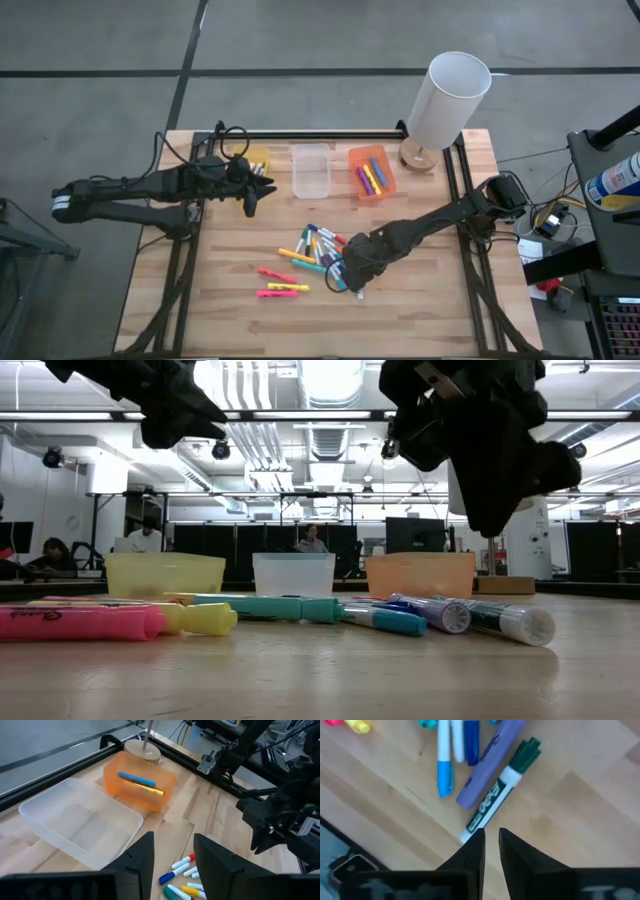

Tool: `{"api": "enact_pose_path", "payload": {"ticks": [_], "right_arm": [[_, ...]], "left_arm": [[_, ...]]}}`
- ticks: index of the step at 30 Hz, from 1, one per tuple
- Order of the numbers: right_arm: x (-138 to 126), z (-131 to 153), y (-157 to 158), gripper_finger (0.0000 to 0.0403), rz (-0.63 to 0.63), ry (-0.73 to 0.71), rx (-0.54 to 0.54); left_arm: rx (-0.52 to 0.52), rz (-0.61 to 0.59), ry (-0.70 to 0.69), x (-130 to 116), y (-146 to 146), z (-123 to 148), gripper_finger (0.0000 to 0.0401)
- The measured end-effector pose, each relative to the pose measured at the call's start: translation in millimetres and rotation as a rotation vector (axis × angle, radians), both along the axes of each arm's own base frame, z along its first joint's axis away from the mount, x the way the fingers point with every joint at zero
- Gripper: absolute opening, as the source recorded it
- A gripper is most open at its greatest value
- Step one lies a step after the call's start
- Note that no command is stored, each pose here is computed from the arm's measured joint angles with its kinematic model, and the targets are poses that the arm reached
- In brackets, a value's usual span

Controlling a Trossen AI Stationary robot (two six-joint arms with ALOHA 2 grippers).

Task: Pick & Place Markers
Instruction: Put the dark green marker pen into the yellow bin

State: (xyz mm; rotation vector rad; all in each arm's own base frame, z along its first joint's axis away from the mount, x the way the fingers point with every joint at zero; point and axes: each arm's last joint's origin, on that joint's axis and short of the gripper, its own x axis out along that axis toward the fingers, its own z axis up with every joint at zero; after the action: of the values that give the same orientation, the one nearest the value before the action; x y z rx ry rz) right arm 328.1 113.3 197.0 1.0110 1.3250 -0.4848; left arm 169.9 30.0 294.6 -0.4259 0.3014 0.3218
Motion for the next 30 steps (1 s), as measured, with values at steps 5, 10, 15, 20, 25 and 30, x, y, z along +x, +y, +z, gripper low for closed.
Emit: {"api": "enact_pose_path", "payload": {"ticks": [5,10,15,20,25,30], "right_arm": [[-1,0,3,0.0051,-0.020,0.006,0.010],[-2,1,5,0.0082,-0.032,0.015,0.004],[-3,-8,10,0.0120,-0.042,0.031,-0.033],[4,-20,17,0.0142,-0.034,0.032,-0.022],[13,-37,27,0.0153,-0.010,0.067,-0.028],[22,-49,33,0.0153,-0.004,0.089,-0.039]], "left_arm": [[-0.002,0.000,0.010,0,0,-1,0.0130],[-0.016,0.003,0.029,0,0,-10,0.0130],[-0.023,0.005,0.043,0,0,-19,0.0130],[-0.021,0.005,-0.003,-2,-1,-14,0.0130],[-0.014,0.005,-0.041,-8,-2,-8,0.0130],[-0.007,0.004,-0.082,-16,-3,-2,0.0130]]}}
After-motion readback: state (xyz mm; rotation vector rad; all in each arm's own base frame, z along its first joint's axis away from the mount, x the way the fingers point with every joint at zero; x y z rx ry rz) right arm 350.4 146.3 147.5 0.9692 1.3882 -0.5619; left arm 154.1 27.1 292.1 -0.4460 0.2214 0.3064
